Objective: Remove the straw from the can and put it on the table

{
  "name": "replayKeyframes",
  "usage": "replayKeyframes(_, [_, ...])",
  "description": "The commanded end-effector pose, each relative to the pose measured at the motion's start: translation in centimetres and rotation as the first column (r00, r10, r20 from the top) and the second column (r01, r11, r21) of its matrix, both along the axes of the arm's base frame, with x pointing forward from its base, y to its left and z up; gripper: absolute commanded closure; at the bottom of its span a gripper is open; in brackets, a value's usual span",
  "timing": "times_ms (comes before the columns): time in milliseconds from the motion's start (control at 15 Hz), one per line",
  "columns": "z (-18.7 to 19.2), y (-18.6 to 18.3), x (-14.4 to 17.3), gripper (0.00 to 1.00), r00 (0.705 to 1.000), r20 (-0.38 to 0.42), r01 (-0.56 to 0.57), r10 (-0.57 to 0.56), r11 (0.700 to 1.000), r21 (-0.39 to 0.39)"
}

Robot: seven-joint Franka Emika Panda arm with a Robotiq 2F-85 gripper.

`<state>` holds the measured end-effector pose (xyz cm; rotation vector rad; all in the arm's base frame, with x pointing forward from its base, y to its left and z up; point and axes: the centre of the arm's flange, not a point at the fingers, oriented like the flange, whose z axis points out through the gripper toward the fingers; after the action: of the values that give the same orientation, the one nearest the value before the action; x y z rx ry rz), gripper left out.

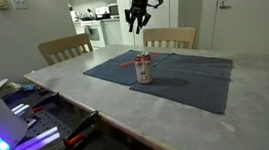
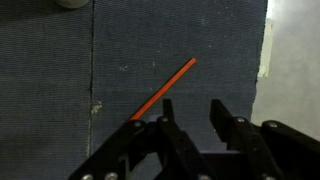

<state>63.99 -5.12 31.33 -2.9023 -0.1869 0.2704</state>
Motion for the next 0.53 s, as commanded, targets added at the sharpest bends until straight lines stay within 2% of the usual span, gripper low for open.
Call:
replayKeyframes(0, [2.2,-0.4,0.1,0.27,0.999,0.039,-0.015,0.019,0.997,-0.082])
replayKeyframes(267, [5.1,-0.2,-0.6,0.0,0.997,0.063,-0.025,0.037,0.983,-0.181])
replayKeyframes(467, [6.6,0.0,-0.7,0.0,0.997,0.076,-0.009,0.027,0.974,-0.228])
